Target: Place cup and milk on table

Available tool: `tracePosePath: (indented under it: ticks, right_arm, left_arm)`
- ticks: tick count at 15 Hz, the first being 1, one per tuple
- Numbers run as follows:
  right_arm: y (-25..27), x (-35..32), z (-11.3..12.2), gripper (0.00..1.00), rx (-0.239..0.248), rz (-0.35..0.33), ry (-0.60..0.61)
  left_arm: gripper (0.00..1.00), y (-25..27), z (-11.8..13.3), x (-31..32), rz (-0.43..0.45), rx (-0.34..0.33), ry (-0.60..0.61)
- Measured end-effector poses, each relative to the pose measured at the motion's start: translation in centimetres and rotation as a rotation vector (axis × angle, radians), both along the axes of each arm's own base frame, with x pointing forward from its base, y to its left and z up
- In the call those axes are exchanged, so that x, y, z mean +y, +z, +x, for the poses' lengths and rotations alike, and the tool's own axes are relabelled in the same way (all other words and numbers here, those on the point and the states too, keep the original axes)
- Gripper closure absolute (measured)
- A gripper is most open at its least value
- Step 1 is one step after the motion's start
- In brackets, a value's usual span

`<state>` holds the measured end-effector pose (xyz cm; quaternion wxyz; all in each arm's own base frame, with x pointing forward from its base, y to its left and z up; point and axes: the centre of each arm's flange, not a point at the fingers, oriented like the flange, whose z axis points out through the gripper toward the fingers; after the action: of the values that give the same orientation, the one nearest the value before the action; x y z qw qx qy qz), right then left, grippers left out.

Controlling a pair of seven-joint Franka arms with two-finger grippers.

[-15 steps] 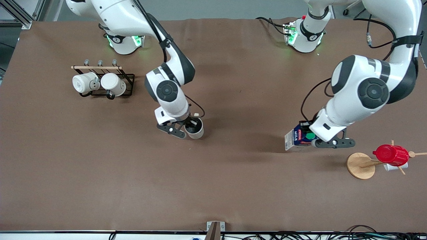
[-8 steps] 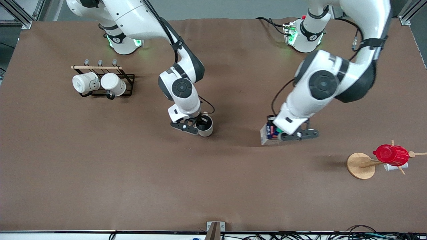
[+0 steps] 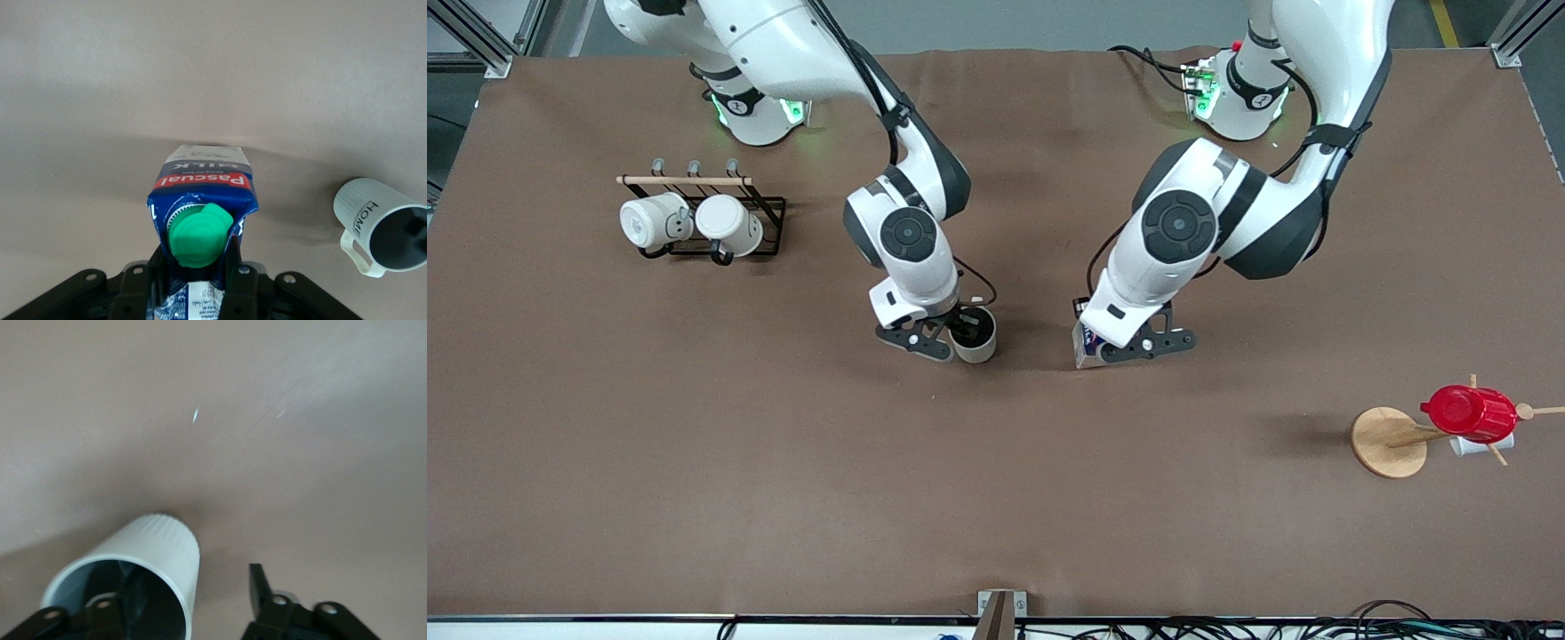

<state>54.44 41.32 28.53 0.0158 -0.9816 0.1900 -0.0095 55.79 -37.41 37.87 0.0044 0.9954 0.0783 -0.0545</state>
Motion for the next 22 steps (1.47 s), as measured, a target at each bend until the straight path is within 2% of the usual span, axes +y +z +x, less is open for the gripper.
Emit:
tracePosePath:
  ticks: [2,3,5,8,11,16,18,22]
  right_arm:
    - [7.2,-4.1,2.2,0.04,-0.036,-0.021,-0.020]
    - [10.7,-6.8,3.1,0.00,-0.059,-0.042,-0.018]
    - [16.6,-13.2,4.4,0.00,-0.082,-0.073,0.003]
    - [22.0,-22.9,5.4,0.00,-0.070,-0.094,0.110]
    - [25.8,-31.8,4.9,0.00,-0.029,-0.093,0.212]
    - [30.1,-41.9,2.1,0.00,0.017,-0.047,0.312]
    - [32.2,-42.8,1.1,0.00,0.034,-0.034,0.311]
    - [35.4,-42.6,0.7,0.00,0.015,-0.037,0.314]
  left_arm:
    - [0.65,-0.5,-0.8,-2.2,-0.006,-0.001,0.009]
    - [0.65,-0.5,-1.1,-3.4,-0.013,-0.004,0.007]
    - [0.65,-0.3,-1.7,-5.9,-0.030,-0.013,-0.005]
    - [0.65,-0.5,-2.9,-9.2,-0.044,-0.015,-0.003]
    - [0.65,-1.3,-4.0,-10.8,-0.041,-0.005,-0.013]
    - [0.65,-2.1,-4.6,-11.7,-0.038,0.004,-0.028]
    - [0.52,-2.4,-4.5,-11.7,-0.037,0.005,-0.026]
    - [0.15,-1.9,-4.1,-11.7,-0.047,-0.007,-0.022]
